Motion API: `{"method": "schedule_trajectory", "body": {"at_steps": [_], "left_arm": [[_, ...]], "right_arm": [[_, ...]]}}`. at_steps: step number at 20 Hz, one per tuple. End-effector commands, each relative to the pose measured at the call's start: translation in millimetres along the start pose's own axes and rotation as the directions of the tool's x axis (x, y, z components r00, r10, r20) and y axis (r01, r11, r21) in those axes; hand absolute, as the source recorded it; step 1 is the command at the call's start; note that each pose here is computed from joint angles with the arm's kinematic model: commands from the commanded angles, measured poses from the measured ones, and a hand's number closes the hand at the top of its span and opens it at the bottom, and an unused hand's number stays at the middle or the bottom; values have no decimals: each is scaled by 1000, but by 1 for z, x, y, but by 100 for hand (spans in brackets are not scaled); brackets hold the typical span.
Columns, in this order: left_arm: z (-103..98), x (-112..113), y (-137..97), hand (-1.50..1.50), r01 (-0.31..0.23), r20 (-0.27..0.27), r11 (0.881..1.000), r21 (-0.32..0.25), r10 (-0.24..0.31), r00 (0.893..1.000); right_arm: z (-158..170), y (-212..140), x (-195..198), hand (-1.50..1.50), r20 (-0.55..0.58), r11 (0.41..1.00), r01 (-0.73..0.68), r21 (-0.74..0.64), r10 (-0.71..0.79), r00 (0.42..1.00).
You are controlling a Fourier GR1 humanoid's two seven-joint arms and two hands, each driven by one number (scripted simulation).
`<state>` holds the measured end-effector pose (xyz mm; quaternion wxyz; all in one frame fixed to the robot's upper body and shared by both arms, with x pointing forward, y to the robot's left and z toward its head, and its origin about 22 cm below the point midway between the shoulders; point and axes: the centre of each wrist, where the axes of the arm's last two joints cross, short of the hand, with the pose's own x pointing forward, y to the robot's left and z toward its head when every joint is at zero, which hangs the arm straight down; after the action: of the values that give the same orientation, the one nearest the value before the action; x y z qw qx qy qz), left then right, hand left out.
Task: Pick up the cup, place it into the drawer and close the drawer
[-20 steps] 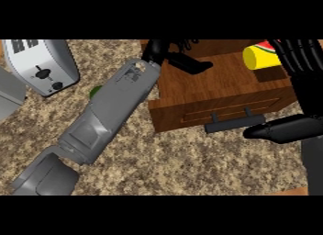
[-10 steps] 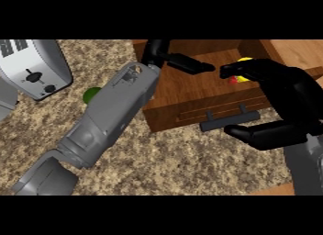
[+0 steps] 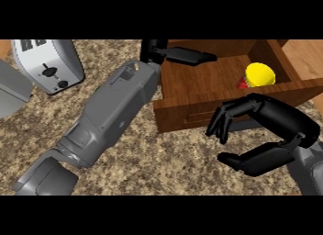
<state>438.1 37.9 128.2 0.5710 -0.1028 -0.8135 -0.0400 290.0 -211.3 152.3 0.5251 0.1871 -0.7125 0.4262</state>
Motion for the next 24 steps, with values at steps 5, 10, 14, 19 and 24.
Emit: {"method": "schedule_trajectory", "body": {"at_steps": [5, 10, 14, 19, 24], "left_arm": [[6, -12, 9, -150, -36, 0, 996, 78, 36, 999], [20, -30, 26, -150, -112, 19, 991, 72, 111, 994], [20, -21, 20, -150, -138, 25, 990, 40, 137, 990], [30, -28, 50, -150, -148, 43, 986, 74, 145, 988], [36, -25, 72, -150, -166, 54, 984, 65, 163, 985]], "right_arm": [[20, 20, -17, -150, -246, 956, -294, 23, 291, 925], [13, 34, -78, -150, -362, 940, -340, 40, 331, 872], [-6, 36, -123, -150, -444, 941, -323, 101, 333, 832], [-17, 37, -168, 150, -505, 928, -343, 146, 368, 781], [-4, -12, -182, 150, -486, 930, -367, -16, 313, 816]]}}
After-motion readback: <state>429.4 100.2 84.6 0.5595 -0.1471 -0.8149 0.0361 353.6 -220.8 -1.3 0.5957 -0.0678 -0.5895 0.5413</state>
